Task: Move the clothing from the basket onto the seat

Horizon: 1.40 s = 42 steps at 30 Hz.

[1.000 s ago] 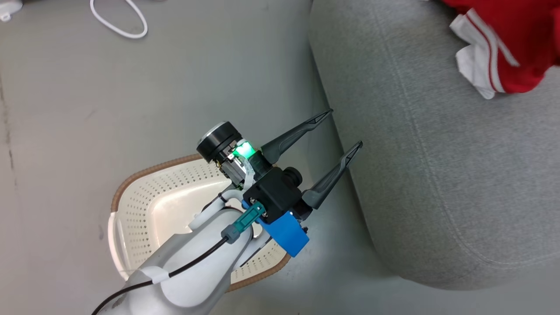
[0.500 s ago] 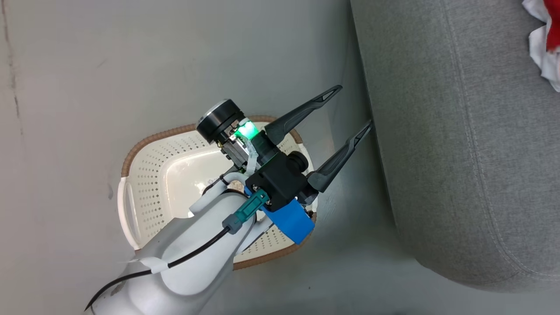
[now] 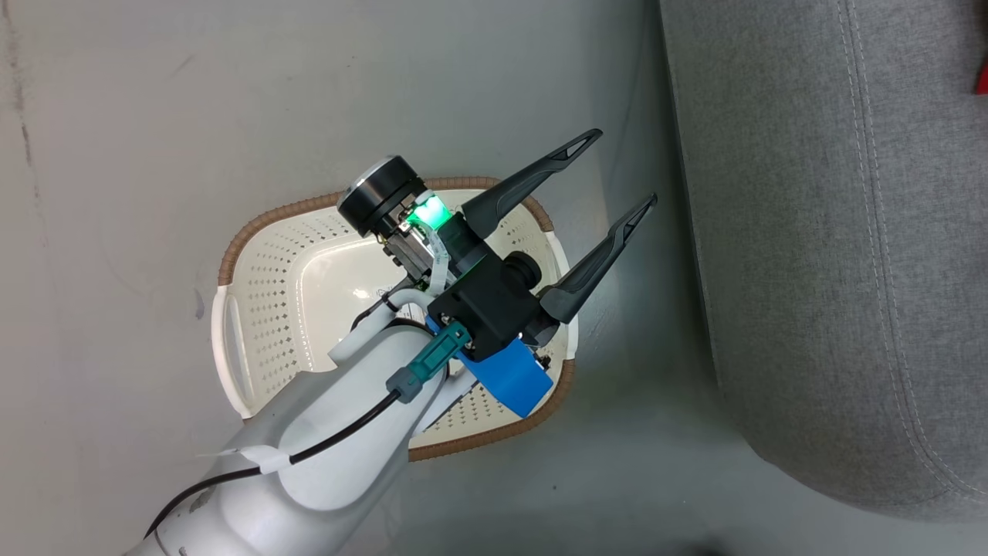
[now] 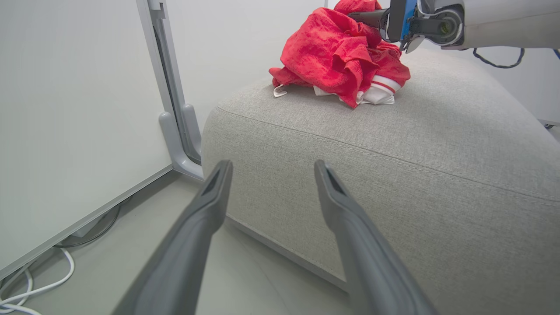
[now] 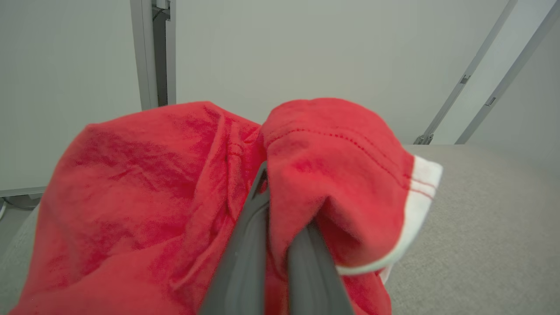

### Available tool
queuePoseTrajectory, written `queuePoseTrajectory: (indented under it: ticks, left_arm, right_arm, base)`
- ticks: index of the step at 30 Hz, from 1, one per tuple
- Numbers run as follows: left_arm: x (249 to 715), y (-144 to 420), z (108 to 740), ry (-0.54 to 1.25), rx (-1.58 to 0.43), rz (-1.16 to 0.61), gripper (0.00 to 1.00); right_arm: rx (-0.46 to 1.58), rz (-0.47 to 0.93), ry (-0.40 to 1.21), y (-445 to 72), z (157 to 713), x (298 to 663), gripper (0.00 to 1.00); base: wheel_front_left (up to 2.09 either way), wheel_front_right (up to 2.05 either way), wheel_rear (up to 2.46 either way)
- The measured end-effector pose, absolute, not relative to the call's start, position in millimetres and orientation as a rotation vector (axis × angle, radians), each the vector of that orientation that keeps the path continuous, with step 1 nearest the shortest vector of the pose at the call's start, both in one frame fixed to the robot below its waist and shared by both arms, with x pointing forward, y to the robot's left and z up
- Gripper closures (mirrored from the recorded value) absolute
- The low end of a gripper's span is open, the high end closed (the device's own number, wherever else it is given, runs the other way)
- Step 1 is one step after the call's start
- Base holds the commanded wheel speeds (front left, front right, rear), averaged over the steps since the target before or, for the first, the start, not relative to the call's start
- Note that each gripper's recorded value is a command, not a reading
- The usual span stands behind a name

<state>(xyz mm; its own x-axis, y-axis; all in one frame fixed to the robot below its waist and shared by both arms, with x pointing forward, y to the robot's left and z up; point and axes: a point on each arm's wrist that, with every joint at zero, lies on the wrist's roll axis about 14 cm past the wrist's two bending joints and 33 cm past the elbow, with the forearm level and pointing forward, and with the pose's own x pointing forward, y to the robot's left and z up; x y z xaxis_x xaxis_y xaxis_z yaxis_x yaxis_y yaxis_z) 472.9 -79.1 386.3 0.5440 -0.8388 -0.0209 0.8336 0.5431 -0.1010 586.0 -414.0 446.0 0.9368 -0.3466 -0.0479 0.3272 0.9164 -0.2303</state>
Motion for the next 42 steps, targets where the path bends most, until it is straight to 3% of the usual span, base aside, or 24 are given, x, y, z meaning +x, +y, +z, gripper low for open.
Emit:
queuePoseTrajectory:
  ticks: [5,7,23,35,42]
  left_arm:
    - [476,-76,391,0.060,-0.076,-0.982,0.00]
    - [476,-76,396,0.049,-0.072,-0.977,0.00]
    - [460,-54,464,-0.040,-0.048,-0.873,0.00]
    - [444,9,502,-0.079,-0.034,-0.639,0.00]
    - [427,77,512,-0.081,-0.042,-0.406,0.00]
  right_arm:
    - [-0.191,-0.362,0.127,-414,434,583,1.00]
    - [-0.185,-0.369,0.109,-414,441,583,0.00]
    - [-0.140,-0.324,0.027,-375,474,503,0.00]
    - [-0.021,-0.103,-0.158,-273,528,481,0.00]
    - [0.058,0.050,-0.211,-203,547,468,0.00]
  base:
    - [0.00,0.00,0.00]
    - [0.00,0.00,0.00]
    - [0.00,0.00,0.00]
    - [0.00,0.00,0.00]
    - [0.00,0.00,0.00]
